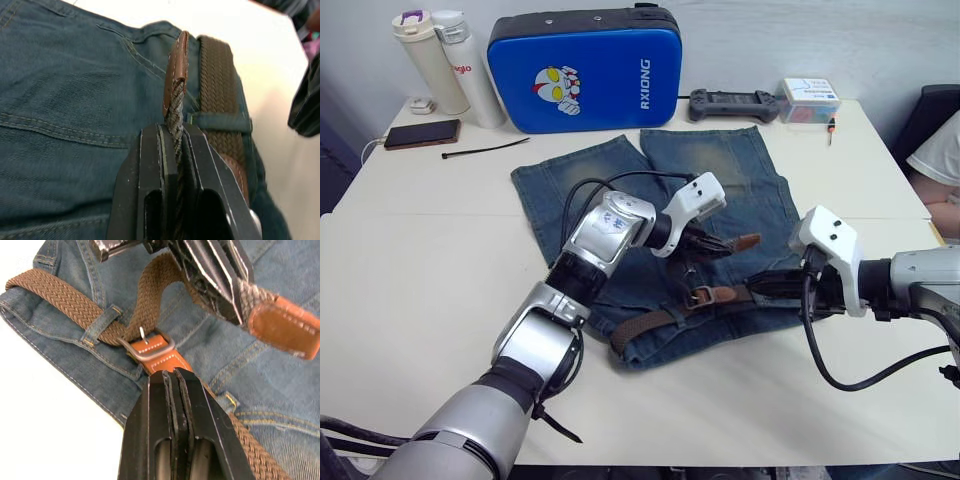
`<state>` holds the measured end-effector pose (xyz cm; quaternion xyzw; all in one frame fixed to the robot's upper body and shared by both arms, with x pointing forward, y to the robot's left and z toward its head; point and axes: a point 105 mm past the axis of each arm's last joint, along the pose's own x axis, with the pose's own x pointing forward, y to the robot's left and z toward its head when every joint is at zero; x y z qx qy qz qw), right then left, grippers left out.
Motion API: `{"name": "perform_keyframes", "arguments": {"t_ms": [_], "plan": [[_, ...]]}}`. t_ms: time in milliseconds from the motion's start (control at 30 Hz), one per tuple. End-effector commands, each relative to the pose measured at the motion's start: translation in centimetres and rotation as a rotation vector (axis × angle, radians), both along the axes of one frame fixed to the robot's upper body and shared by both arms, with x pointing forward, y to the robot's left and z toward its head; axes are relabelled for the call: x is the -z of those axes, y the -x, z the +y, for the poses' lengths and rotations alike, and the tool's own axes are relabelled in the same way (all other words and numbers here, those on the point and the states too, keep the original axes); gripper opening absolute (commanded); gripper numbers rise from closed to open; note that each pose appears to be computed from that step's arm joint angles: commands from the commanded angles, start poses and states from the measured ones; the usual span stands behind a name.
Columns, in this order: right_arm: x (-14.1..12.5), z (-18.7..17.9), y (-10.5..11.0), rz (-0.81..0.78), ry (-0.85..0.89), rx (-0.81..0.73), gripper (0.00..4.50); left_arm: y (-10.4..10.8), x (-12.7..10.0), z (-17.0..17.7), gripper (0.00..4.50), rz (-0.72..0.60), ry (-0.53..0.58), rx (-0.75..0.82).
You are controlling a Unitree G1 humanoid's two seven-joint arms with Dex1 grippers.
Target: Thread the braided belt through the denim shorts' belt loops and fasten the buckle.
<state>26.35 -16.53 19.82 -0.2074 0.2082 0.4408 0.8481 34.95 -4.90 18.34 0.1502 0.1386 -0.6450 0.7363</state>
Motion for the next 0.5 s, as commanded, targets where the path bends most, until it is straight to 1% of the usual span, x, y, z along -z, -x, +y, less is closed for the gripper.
{"name": "perform_keyframes", "arguments": {"t_ms": [33,133,233,300,333,367,400,500], "plan": [[-2.3,-0.6,-1.3,-0.193,0.076,0.038,0.07,0.9,-1.6,-0.4,0.0,-0.116,0.029,0.044],[-3.1,-0.8,-2.0,-0.251,0.098,0.044,0.07,1.1,-2.0,-0.2,0.0,-0.17,0.03,0.059],[-3.5,-0.6,-2.5,-0.306,0.131,0.028,0.93,1.1,-2.5,0.1,0.0,-0.247,0.02,0.079],[-3.6,-0.6,-2.8,-0.338,0.166,0.023,1.98,1.0,-2.5,0.4,0.0,-0.282,0.004,0.079],[-3.7,-0.6,-3.0,-0.35,0.184,0.021,2.42,0.9,-2.4,0.5,0.0,-0.294,-0.003,0.076],[-3.7,-0.7,-3.1,-0.358,0.196,0.02,3.0,0.8,-2.4,0.6,0.0,-0.301,-0.007,0.075],[-3.8,-0.7,-3.1,-0.362,0.205,0.014,3.45,0.7,-2.3,0.8,0.0,-0.312,-0.017,0.074],[-4.0,-0.8,-3.2,-0.382,0.229,0.01,3.45,0.5,-1.8,1.1,0.0,-0.342,-0.047,0.08]]}}
